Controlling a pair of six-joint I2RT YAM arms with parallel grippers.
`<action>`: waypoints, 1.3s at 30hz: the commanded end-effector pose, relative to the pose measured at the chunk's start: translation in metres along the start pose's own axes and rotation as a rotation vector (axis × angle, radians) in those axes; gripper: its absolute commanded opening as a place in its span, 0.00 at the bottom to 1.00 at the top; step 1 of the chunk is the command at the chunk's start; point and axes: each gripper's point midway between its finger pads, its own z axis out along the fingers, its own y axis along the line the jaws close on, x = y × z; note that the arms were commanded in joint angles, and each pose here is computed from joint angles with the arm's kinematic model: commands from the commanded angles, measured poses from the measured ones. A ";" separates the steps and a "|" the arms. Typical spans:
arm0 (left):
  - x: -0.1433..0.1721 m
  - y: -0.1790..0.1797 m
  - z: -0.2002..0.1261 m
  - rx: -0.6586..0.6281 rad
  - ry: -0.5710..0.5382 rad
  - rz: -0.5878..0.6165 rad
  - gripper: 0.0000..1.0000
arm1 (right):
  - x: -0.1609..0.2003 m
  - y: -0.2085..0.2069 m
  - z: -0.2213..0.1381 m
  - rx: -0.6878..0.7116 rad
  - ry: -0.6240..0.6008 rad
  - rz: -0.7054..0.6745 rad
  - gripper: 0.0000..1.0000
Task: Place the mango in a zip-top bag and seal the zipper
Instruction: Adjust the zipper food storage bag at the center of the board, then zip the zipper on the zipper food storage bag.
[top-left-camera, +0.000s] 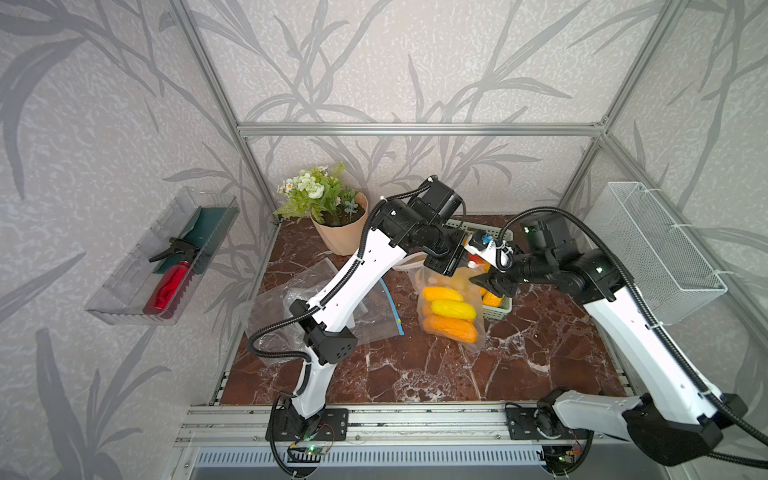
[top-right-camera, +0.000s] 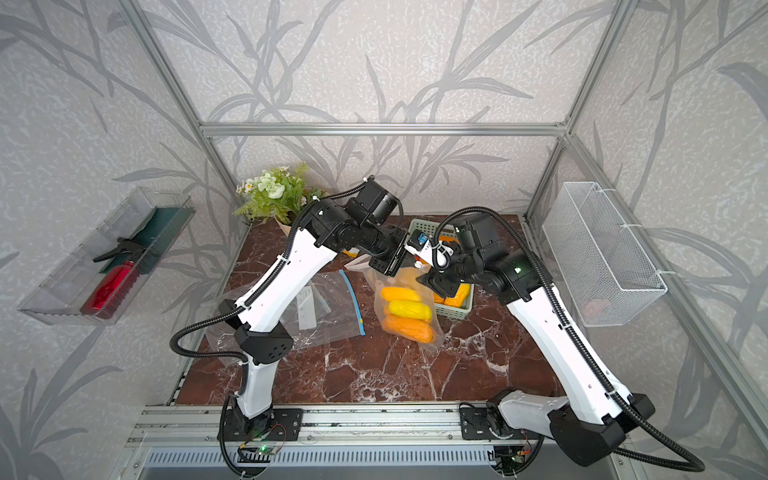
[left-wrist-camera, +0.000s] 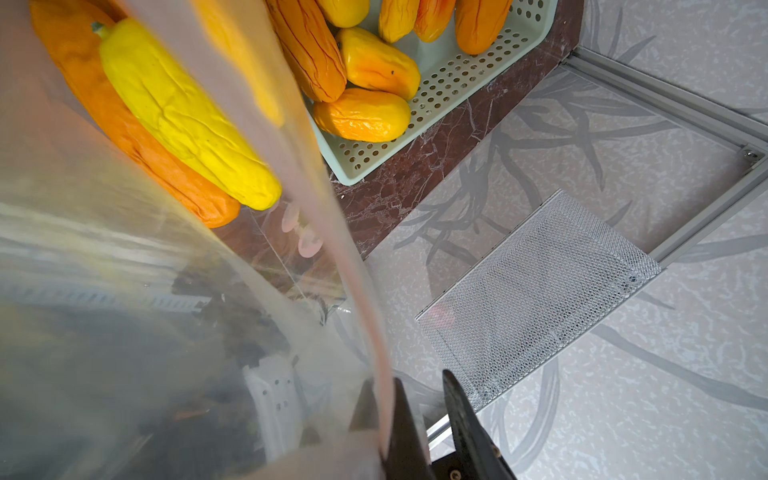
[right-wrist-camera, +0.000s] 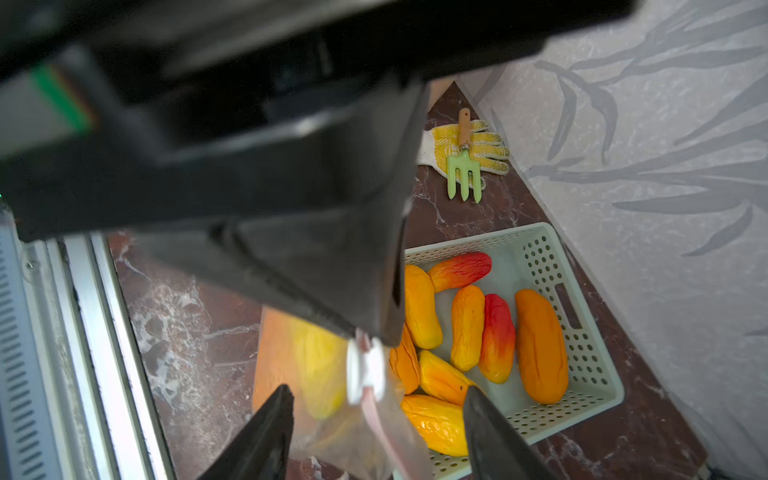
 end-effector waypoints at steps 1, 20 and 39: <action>-0.006 0.006 -0.001 -0.027 -0.017 -0.017 0.00 | -0.011 0.002 -0.004 -0.021 -0.033 -0.026 0.52; -0.013 0.006 -0.010 -0.020 -0.028 -0.013 0.27 | -0.002 -0.005 -0.003 0.041 -0.018 0.001 0.00; 0.000 0.005 -0.024 0.005 0.026 -0.083 0.51 | -0.022 -0.021 0.002 0.357 -0.061 -0.305 0.00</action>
